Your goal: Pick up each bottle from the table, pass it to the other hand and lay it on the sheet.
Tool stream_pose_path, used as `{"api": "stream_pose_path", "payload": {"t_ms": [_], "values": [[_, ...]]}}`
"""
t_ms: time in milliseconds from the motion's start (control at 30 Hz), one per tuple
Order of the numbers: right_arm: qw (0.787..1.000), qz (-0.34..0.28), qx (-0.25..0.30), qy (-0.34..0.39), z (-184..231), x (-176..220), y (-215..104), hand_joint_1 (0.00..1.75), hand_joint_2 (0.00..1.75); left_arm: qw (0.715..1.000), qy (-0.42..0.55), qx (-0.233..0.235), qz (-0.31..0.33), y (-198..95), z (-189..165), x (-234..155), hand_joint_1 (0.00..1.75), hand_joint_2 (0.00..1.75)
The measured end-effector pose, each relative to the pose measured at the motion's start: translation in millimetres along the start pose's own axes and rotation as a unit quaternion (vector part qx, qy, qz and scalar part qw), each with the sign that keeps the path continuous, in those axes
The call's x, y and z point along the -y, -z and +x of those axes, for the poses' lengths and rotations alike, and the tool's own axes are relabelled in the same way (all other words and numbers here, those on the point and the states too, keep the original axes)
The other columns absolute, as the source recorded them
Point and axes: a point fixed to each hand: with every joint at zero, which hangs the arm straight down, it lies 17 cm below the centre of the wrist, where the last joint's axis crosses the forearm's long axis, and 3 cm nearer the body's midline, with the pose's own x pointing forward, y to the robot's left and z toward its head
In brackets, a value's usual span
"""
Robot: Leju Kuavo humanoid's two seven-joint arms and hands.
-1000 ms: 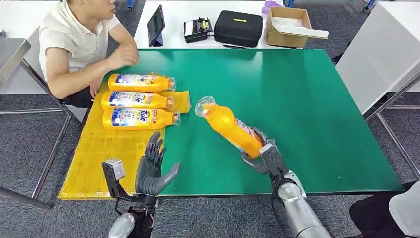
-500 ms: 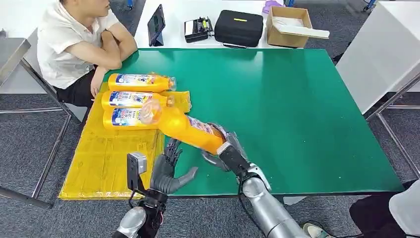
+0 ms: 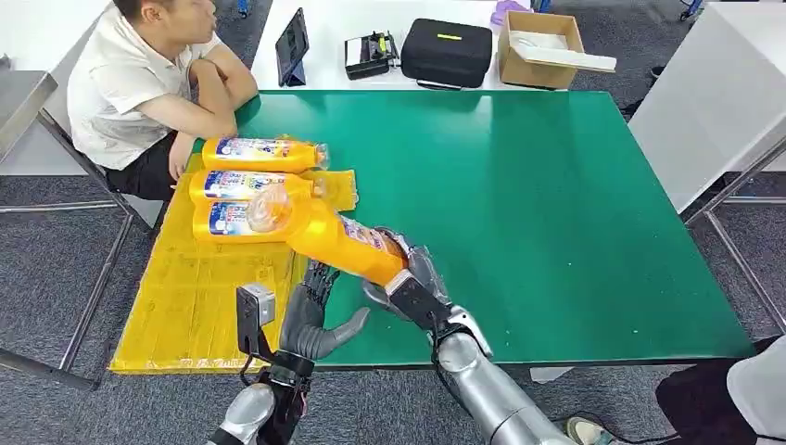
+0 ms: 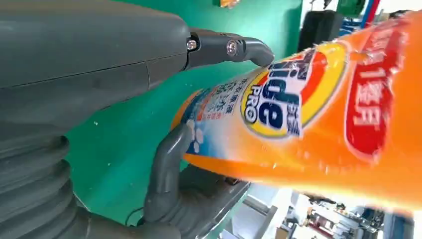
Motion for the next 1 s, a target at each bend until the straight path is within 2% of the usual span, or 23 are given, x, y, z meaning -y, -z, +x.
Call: {"api": "stream_pose_path", "payload": {"t_ms": [333, 533, 1000], "values": [[0.999, 0.022, 0.013, 0.023, 6, -26, -3, 1.75, 1.75, 0.997, -0.069, 0.013, 0.02, 9, 16, -7, 0.0, 1.75], [0.999, 0.027, 0.006, 0.03, 3, -34, -7, 1.75, 1.75, 0.991, -0.123, 0.006, 0.062, 13, 21, -25, 0.0, 1.75], [0.998, 0.038, 0.001, 0.04, 3, -47, -7, 1.75, 1.75, 0.982, -0.172, 0.025, 0.077, 16, 36, -30, 0.0, 1.75]]}}
